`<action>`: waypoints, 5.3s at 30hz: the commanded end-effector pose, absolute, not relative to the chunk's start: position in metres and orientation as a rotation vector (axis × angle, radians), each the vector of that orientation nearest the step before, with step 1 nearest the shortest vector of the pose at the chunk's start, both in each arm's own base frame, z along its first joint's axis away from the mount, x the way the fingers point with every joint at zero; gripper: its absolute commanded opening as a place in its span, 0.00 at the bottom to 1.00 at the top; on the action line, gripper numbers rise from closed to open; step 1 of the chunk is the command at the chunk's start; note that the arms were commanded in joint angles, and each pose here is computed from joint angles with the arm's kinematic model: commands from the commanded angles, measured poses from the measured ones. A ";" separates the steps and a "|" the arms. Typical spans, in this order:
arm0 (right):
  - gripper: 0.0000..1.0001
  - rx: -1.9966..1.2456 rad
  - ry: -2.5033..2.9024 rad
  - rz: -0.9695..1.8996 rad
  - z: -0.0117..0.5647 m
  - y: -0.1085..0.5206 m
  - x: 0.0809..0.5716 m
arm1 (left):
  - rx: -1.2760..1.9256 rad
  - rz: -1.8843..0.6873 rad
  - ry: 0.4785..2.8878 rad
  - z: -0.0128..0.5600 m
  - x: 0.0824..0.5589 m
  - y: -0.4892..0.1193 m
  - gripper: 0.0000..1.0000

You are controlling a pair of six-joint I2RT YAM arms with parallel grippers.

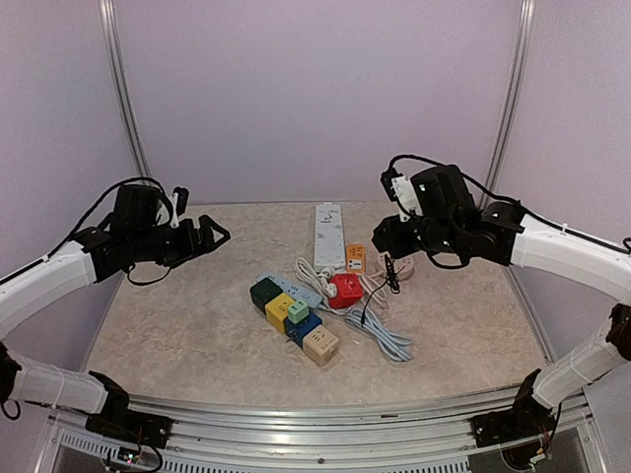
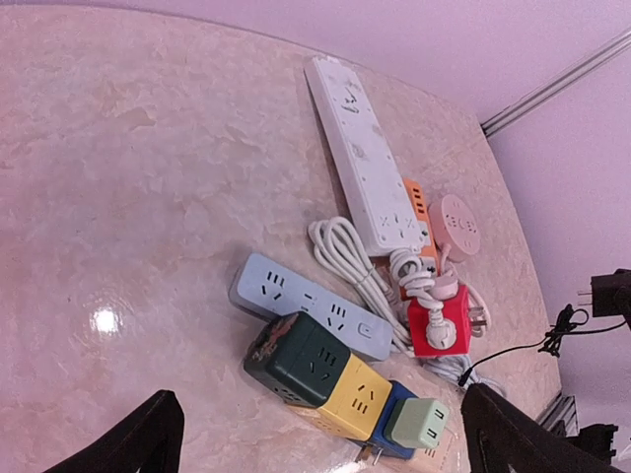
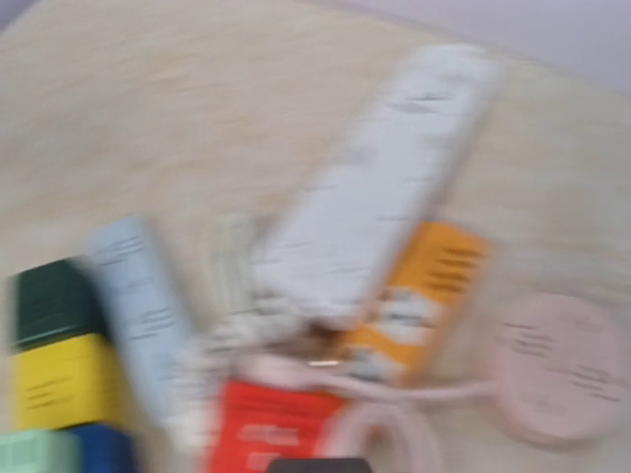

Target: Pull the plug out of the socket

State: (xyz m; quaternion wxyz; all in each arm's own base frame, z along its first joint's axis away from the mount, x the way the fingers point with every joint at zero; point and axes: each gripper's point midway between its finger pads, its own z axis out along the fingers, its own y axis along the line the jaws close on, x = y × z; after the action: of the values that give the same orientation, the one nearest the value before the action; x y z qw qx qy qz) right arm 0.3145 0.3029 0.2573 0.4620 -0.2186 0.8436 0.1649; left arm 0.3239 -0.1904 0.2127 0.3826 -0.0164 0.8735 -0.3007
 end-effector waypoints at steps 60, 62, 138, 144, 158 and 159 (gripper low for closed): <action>0.83 0.122 2.496 -0.451 0.097 0.020 0.367 | -0.026 -0.500 2.203 0.225 0.347 -0.080 0.97; 0.84 0.117 2.450 -0.368 0.116 0.028 0.369 | -0.042 -0.495 2.202 0.225 0.346 -0.079 0.97; 0.52 -0.969 2.275 0.339 0.098 0.470 0.262 | -0.276 -0.965 2.365 0.105 0.295 -0.203 0.96; 0.40 -0.969 2.281 0.358 0.096 0.473 0.261 | -0.258 -0.989 2.371 0.102 0.296 -0.214 0.96; 0.00 -0.965 2.265 0.484 0.108 0.481 0.250 | -0.211 -1.036 2.434 0.086 0.287 -0.250 0.90; 0.00 -0.965 2.265 0.490 0.108 0.481 0.250 | -0.209 -1.042 2.438 0.085 0.286 -0.253 0.90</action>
State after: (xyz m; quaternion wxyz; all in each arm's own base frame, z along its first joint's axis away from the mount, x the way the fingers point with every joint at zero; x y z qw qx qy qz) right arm 0.2628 0.4684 0.1006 0.3148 -0.3633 0.8648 0.1451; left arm 0.2823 -0.2380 0.0780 0.2356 -0.0813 0.8974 -0.3640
